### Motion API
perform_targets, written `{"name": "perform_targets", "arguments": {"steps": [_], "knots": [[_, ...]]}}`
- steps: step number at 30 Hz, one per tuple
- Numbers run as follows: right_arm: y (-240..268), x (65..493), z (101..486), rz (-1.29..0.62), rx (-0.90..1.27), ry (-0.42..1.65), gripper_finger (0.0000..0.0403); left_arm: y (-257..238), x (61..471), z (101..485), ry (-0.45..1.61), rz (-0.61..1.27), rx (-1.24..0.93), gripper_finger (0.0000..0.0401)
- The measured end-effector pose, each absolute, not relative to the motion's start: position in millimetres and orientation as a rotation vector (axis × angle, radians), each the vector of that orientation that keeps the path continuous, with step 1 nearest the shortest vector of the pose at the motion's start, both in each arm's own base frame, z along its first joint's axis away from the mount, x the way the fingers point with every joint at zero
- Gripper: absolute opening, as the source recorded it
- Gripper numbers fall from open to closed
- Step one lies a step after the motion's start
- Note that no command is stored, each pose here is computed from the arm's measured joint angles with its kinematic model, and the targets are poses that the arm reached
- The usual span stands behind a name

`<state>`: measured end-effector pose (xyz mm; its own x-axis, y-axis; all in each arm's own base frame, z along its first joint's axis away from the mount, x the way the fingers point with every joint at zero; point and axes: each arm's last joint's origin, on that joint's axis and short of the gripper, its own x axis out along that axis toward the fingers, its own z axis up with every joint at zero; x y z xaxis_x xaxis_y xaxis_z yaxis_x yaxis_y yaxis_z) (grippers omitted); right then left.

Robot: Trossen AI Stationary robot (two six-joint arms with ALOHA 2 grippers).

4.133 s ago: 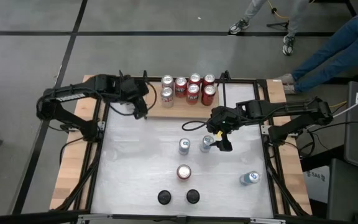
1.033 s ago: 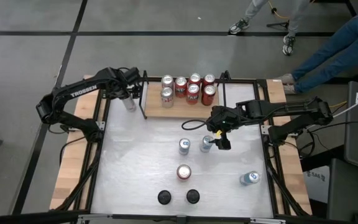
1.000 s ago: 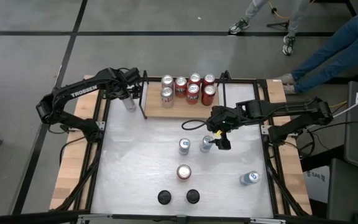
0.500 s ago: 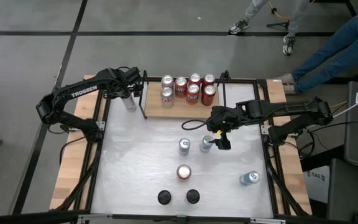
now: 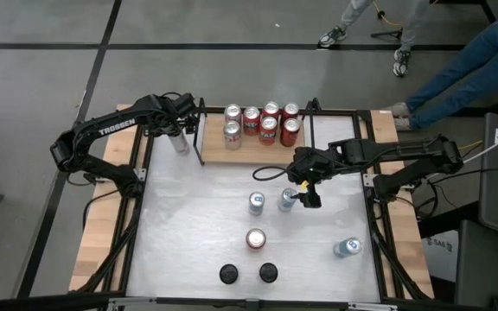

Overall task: Place canned beverage on shelf
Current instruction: Put the white and pink soda can on the shelf

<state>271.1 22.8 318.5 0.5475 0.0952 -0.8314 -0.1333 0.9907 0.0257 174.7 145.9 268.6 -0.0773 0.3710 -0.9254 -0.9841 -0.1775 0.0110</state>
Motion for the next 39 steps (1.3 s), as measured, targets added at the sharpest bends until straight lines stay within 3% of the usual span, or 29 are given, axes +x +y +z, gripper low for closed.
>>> {"name": "perform_targets", "arguments": {"steps": [29,39], "knots": [[22.9,271.1,318.4,0.136,-0.042,0.983,0.0383,145.2,174.8,268.2,0.832,1.544,-1.075,0.0298],[22.9,271.1,318.5,0.136,-0.042,0.983,0.0383,147.2,177.4,263.6,0.881,1.532,-1.047,0.0296]]}}
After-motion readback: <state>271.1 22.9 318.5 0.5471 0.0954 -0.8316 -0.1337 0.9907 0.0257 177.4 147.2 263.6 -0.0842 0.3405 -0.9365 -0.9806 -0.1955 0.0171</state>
